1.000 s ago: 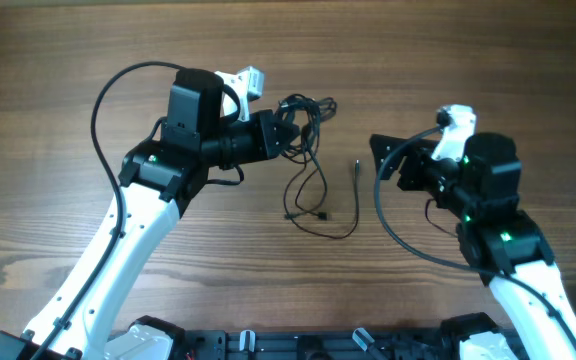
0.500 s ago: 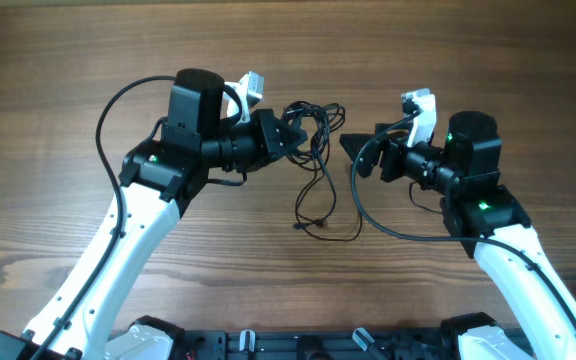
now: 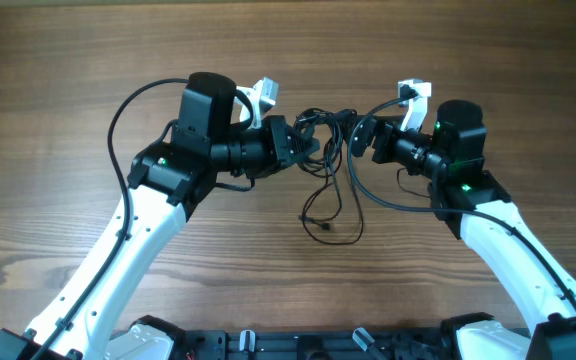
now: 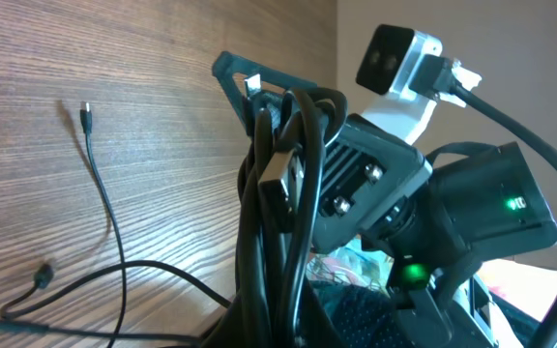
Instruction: Untangle cables
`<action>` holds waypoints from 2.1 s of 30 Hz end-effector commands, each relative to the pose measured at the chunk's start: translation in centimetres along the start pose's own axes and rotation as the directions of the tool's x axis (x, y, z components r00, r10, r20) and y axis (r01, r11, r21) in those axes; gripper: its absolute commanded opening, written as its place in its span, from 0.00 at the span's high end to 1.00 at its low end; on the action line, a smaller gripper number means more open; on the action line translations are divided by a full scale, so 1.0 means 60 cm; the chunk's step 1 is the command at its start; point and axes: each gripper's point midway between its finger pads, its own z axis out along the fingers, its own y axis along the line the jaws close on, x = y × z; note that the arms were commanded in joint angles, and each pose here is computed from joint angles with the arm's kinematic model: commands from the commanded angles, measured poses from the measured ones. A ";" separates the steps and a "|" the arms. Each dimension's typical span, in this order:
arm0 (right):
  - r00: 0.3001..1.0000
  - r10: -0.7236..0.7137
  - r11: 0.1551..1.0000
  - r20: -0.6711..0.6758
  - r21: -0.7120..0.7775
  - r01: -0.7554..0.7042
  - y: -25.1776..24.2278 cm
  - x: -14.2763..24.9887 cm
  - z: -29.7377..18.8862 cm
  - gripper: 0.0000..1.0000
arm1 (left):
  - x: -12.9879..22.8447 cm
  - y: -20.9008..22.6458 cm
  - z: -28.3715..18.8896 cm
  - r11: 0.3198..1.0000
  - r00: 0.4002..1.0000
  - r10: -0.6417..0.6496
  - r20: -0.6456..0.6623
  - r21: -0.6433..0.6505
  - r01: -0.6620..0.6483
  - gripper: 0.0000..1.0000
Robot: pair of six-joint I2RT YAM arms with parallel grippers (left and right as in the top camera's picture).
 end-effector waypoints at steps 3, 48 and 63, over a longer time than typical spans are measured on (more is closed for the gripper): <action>0.999 0.028 0.987 0.017 0.157 -0.031 -0.055 0.004 0.002 0.00 | 0.012 -0.022 0.002 0.998 0.999 0.035 -0.036 0.056 -0.033 0.96; 0.980 0.118 0.816 0.159 0.547 -0.187 -0.187 0.010 -0.036 0.00 | 0.009 -0.117 -0.056 0.833 0.901 0.434 0.017 0.374 -0.408 0.96; 0.980 0.142 0.837 0.143 0.511 -0.196 -0.261 -0.025 -0.115 0.00 | -0.068 -0.043 -0.109 0.929 0.962 0.256 0.098 0.251 -0.273 0.96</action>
